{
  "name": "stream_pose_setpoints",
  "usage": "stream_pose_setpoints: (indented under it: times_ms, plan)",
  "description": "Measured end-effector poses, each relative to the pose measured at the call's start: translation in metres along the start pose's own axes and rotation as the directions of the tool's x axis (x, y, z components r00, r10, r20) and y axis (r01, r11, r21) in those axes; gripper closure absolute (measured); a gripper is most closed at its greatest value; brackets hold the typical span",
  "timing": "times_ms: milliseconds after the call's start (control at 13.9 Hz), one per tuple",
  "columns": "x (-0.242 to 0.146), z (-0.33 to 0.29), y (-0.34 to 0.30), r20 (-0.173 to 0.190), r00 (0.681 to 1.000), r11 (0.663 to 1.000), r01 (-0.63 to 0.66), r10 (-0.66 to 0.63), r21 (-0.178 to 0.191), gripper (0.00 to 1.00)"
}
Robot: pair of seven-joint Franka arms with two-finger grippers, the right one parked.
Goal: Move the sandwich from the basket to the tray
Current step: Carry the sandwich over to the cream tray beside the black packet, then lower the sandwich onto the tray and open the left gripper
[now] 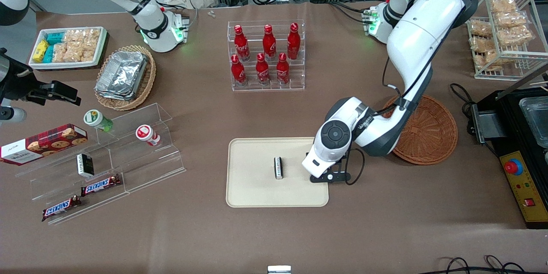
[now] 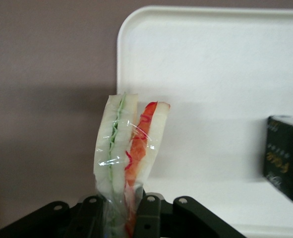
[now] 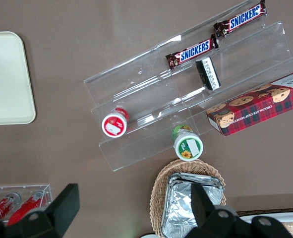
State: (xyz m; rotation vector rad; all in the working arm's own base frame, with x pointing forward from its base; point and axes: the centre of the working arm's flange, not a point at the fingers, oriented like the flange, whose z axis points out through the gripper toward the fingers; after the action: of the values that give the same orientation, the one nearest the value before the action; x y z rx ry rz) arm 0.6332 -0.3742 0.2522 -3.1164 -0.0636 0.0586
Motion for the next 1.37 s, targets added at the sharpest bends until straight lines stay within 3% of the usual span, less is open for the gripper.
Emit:
stream_pose_setpoints:
  times_ms: [216, 504, 576, 936, 1152, 1368]
  plan:
    - [0.008, 0.007, 0.012, -0.031, 0.999, 1.000, -0.011, 0.011, 0.005, 0.81]
    - [0.010, 0.034, 0.026, -0.036, 0.999, 1.000, -0.018, 0.019, 0.004, 0.84]
    - [0.010, 0.035, 0.027, -0.038, 0.999, 1.000, -0.019, 0.019, 0.002, 0.78]
    - [0.011, 0.042, 0.026, -0.049, 0.999, 1.000, -0.016, 0.017, 0.021, 0.28]
    - [0.014, 0.035, 0.027, -0.060, 0.998, 1.000, 0.011, -0.010, 0.010, 0.00]
    - [0.021, 0.008, 0.028, -0.097, 0.994, 0.998, 0.055, -0.057, -0.014, 0.00]
